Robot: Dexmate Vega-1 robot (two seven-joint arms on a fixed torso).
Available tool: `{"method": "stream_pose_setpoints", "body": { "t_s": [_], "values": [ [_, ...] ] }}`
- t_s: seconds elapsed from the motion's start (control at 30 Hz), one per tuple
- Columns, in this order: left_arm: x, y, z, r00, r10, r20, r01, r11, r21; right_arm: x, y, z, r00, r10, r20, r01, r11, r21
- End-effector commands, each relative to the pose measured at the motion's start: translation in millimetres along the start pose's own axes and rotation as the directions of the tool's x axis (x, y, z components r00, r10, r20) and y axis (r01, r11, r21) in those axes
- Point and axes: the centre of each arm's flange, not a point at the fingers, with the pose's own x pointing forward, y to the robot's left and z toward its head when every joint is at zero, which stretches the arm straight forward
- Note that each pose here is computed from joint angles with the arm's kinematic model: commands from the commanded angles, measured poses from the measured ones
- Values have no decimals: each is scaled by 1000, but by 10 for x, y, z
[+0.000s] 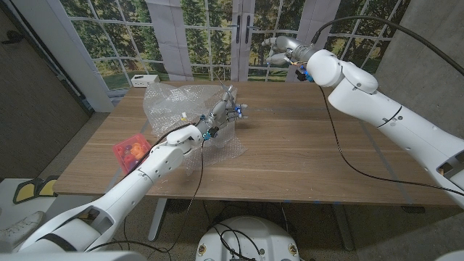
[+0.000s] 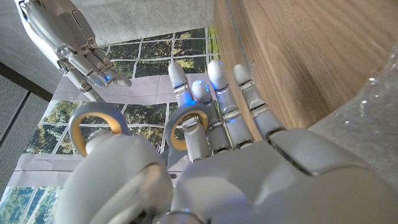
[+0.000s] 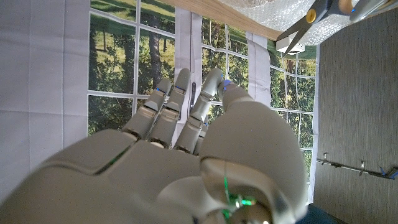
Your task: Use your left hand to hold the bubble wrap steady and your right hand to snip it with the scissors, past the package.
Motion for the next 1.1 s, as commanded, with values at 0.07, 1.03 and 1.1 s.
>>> {"method": "stream_pose_setpoints", "body": {
  "t_s": [0.07,1.03,1.1],
  "values": [
    [-91,14,132,997,39,64,-42,998,47,3,12,-25,1000,2,0,-2,1000,5],
    [-487,-13,238,997,61,54,-67,991,114,30,81,-81,1000,4,-29,-3,999,37],
    [-508,-21,232,997,61,53,-66,992,111,36,94,-83,1000,7,-30,-6,999,40]
  ]
}}
